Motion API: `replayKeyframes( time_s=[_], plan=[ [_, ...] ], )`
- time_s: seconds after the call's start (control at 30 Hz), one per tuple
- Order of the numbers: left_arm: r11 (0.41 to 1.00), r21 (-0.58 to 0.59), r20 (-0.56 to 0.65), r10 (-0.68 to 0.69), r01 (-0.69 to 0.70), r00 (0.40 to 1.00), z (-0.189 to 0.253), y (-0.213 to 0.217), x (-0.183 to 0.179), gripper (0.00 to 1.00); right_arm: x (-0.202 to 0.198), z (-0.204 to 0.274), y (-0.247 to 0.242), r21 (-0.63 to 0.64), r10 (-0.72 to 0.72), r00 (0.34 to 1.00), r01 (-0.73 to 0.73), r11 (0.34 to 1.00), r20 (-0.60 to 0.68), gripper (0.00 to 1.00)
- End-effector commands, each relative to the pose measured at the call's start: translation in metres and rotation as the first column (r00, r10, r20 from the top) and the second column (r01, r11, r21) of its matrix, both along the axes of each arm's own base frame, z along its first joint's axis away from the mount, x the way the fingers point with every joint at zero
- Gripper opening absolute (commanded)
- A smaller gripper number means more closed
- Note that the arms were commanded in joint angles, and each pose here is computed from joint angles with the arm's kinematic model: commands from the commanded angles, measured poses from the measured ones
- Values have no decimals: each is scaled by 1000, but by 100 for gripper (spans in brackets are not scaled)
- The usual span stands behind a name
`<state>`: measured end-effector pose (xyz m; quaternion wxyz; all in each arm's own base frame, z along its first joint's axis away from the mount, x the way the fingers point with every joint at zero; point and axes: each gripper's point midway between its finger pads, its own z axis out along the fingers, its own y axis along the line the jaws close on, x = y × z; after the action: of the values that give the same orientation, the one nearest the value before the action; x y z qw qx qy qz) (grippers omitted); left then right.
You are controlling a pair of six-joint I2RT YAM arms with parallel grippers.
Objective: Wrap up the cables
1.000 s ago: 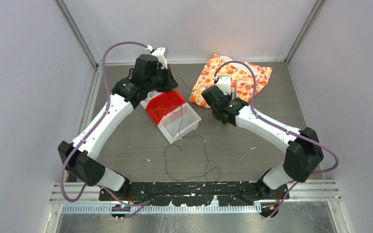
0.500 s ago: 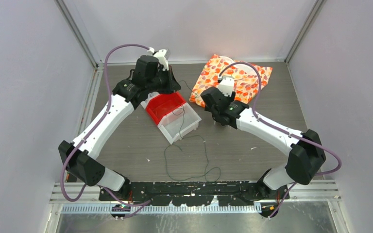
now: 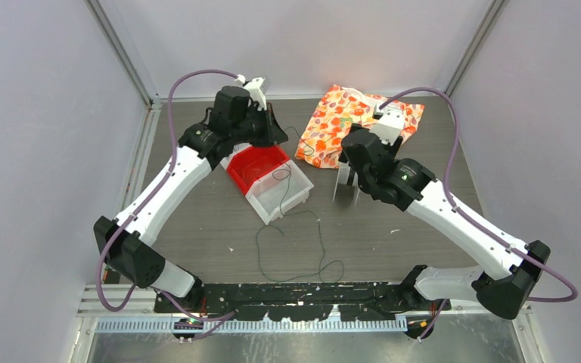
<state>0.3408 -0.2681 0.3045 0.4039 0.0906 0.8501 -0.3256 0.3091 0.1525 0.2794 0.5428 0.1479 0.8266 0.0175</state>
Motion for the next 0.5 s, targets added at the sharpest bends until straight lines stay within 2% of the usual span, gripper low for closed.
replayKeyframes(
  time_s=[0.0, 0.2, 0.37, 0.47],
  plan=[
    [998, -50, 26, -42, 44, 999, 11, -16, 0, 1, -6, -17, -37, -161, -128, 989, 116, 980, -67, 73],
    [995, -68, 24, -74, 75, 997, 14, -25, -3, 1, -4, -60, -34, -154, -127, 966, 94, 984, -225, 69],
    [994, -69, 29, -86, 87, 996, 16, -29, -4, 1, -2, -75, -31, -94, -108, 958, 85, 992, -264, 40],
    [990, -79, 40, -110, 113, 993, 21, -34, -7, 0, 0, -79, -30, -97, -105, 956, 81, 992, -273, 27]
  ],
)
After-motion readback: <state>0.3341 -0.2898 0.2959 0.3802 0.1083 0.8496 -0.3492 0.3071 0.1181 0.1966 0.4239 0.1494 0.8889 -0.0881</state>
